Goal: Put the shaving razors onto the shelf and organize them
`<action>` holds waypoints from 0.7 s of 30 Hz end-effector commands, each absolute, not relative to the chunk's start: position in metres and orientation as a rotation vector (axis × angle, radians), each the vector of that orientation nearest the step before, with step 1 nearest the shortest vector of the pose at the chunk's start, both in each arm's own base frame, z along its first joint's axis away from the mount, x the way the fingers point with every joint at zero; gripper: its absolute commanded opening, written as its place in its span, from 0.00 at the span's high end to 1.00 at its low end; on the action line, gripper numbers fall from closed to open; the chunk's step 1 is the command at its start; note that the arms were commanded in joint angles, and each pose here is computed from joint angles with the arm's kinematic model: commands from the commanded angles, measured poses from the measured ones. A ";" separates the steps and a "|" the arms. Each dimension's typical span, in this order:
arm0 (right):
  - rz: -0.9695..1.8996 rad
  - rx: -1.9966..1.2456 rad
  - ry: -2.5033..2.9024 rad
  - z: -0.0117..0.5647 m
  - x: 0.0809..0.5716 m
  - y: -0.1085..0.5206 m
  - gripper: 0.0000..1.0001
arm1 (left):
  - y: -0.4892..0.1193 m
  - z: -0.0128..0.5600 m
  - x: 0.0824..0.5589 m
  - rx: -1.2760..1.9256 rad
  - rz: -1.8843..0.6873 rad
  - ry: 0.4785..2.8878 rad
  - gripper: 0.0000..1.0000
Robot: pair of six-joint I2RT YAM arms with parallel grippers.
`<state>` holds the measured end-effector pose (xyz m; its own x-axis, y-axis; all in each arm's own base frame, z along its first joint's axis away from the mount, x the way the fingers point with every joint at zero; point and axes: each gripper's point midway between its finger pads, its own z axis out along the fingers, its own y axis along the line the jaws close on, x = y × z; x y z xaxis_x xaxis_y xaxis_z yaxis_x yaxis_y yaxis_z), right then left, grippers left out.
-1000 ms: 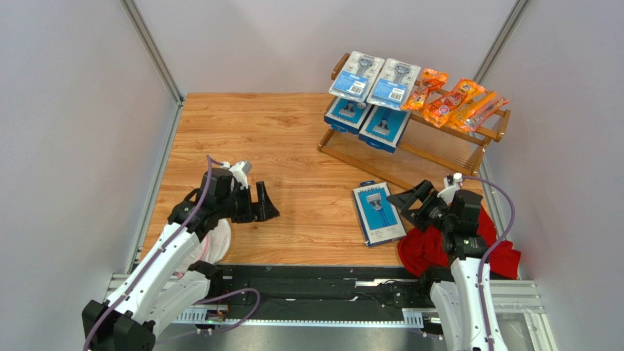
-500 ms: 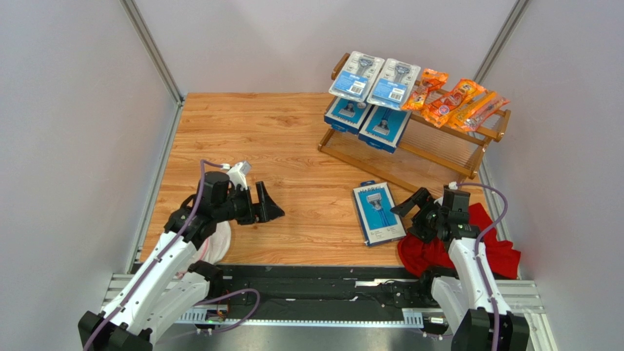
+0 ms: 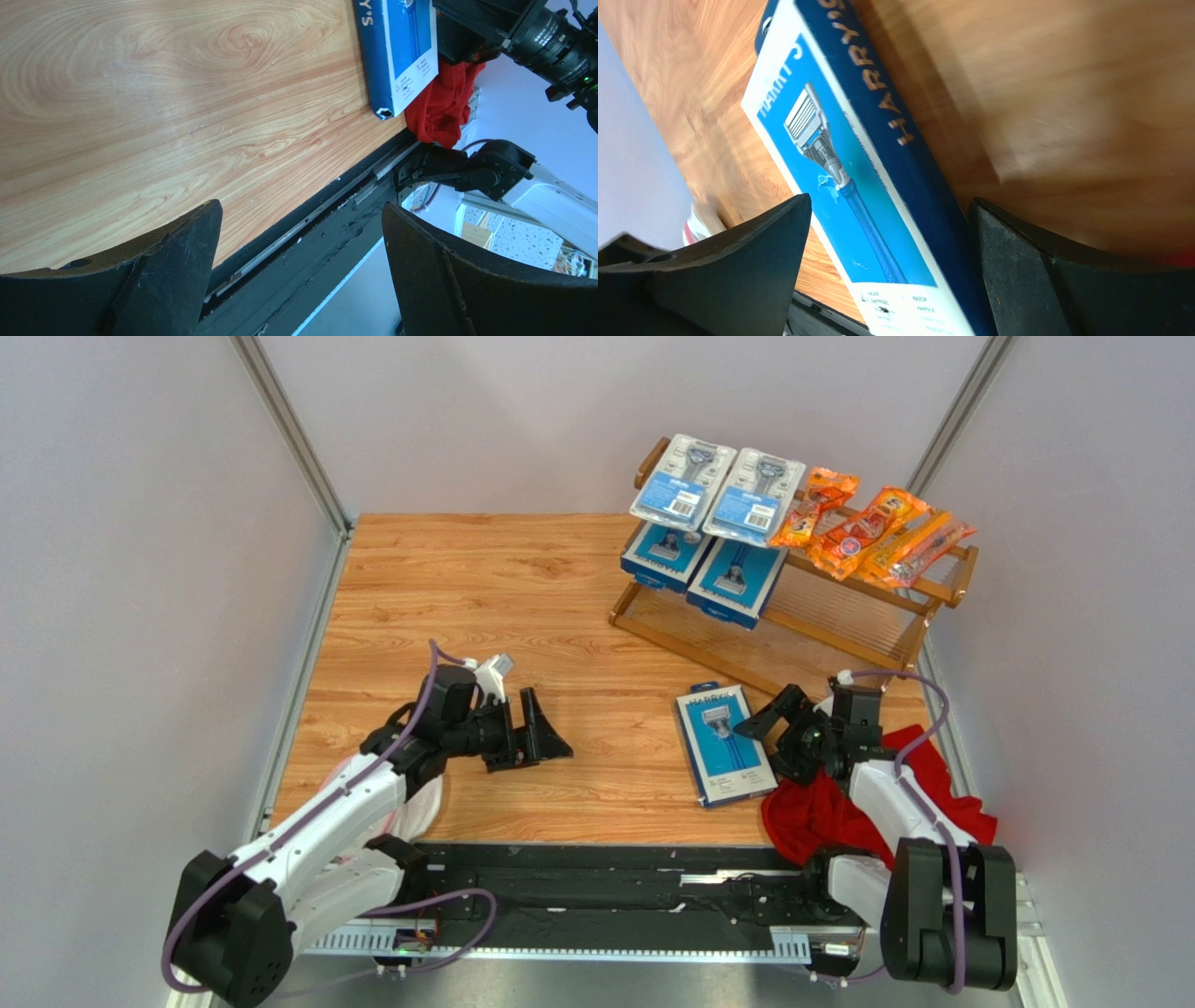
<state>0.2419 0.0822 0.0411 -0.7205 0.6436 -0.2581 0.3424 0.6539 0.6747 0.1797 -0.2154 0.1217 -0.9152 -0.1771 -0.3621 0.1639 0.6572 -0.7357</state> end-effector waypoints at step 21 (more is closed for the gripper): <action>0.697 0.506 2.550 0.017 0.252 0.175 0.09 | -0.321 0.090 0.268 0.057 -1.262 2.460 0.08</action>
<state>0.2525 0.2013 0.0401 -0.8769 0.3714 -0.3051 0.0965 0.7578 0.6453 0.2265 -0.2797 0.0569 -0.9650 -0.1418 -0.2206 0.0719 0.6659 -0.7426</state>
